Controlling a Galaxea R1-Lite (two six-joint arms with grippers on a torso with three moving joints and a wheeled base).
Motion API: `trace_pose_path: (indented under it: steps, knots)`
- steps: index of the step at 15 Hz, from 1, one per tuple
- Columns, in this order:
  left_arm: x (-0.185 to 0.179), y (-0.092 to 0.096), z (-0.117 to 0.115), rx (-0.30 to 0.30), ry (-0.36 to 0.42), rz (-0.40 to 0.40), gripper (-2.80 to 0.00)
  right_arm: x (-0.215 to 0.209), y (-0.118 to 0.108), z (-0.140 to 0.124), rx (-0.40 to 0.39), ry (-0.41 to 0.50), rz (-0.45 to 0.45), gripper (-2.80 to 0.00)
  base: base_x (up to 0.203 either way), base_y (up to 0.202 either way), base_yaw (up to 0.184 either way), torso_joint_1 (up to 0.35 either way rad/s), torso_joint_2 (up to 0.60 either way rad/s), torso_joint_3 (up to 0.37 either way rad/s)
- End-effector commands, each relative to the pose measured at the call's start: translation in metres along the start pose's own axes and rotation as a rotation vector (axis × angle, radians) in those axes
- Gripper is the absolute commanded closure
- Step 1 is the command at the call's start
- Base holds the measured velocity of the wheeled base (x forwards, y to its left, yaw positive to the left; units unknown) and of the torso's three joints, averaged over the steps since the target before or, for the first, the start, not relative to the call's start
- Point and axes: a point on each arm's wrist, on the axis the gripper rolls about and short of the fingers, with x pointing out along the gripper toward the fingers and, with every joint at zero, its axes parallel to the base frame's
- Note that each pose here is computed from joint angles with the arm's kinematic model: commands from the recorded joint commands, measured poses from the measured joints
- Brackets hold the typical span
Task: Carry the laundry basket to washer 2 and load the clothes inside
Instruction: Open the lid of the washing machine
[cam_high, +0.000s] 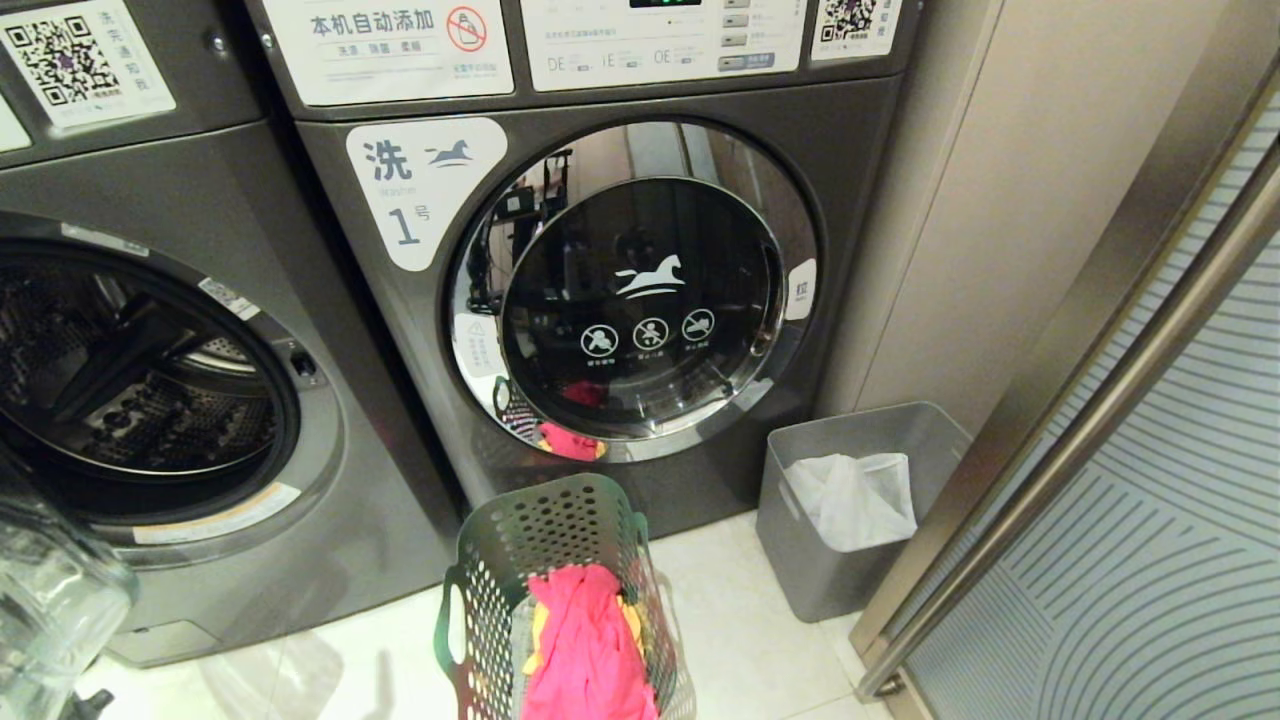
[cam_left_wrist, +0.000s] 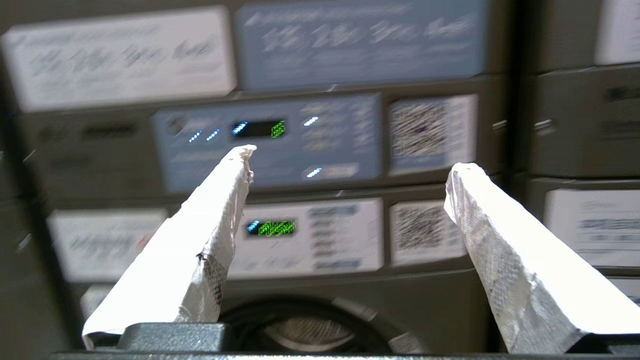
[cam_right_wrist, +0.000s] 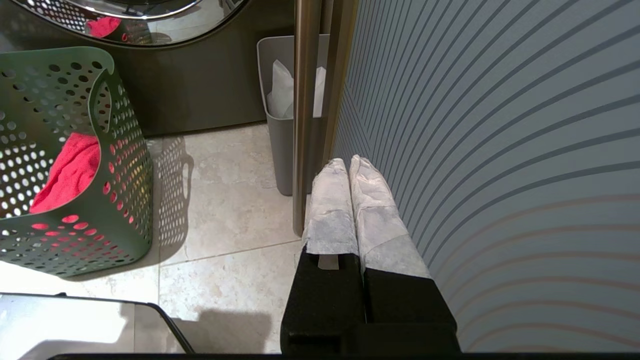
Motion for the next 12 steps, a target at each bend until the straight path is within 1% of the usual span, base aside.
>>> trace_pose_path:
  steps: [1, 2, 3, 5, 6, 7, 8, 9, 10, 11, 12]
  knots:
    - [0.006, -0.016, 0.008, -0.012, -0.028, -0.050, -2.80, 0.000, 0.000, 0.000, -0.001, 0.001, 0.000, 0.00, 0.000, 0.000, 0.000, 0.000, 0.00, 0.000]
    - [0.008, -0.017, -0.001, -0.032, 0.000, -0.036, -2.80, 0.000, 0.000, 0.000, -0.001, 0.001, 0.000, 0.00, 0.000, 0.000, 0.000, 0.000, 0.00, 0.000]
    - [0.011, -0.019, -0.013, -0.054, 0.048, -0.019, -2.80, 0.000, 0.000, 0.000, -0.001, 0.001, 0.000, 0.00, 0.000, 0.000, 0.000, 0.000, 0.00, 0.000]
    - [0.018, -0.031, -0.037, -0.098, 0.123, -0.014, -2.80, 0.000, 0.000, 0.000, -0.001, 0.001, 0.000, 0.00, 0.000, 0.000, 0.000, 0.000, 0.00, 0.000]
    - [0.021, -0.041, -0.051, -0.122, 0.162, -0.022, 0.00, 0.000, 0.000, 0.000, -0.001, 0.001, 0.000, 0.00, 0.000, 0.000, 0.000, 0.000, 0.00, 0.000]
    - [0.022, -0.048, -0.067, -0.126, 0.209, -0.027, 0.00, 0.000, 0.000, 0.000, -0.001, 0.001, 0.000, 0.00, 0.000, 0.000, 0.000, 0.000, 0.00, 0.000]
    - [0.019, -0.053, -0.089, -0.088, 0.282, -0.020, 0.00, 0.000, 0.000, 0.000, -0.001, 0.001, 0.000, 0.00, 0.000, 0.000, 0.000, 0.000, 0.00, 0.000]
    - [0.013, -0.055, -0.110, -0.036, 0.352, -0.012, 0.00, 0.000, 0.000, 0.000, -0.001, 0.001, 0.000, 0.00, 0.000, 0.000, 0.000, 0.000, 0.00, 0.000]
    - [0.008, -0.055, -0.127, -0.001, 0.411, 0.021, 0.00, 0.000, 0.000, 0.000, -0.002, 0.001, -0.001, 0.00, 0.000, 0.000, 0.000, 0.000, 0.00, 0.000]
    - [0.007, -0.052, -0.136, 0.031, 0.444, 0.120, 0.00, 0.000, 0.000, 0.000, -0.001, 0.002, 0.001, 0.00, 0.000, 0.000, 0.000, 0.000, 0.00, 0.000]
    - [0.006, -0.046, -0.144, 0.069, 0.477, 0.277, 0.00, 0.000, 0.000, 0.000, -0.001, 0.001, 0.000, 0.00, 0.000, 0.000, 0.000, 0.000, 0.00, 0.000]
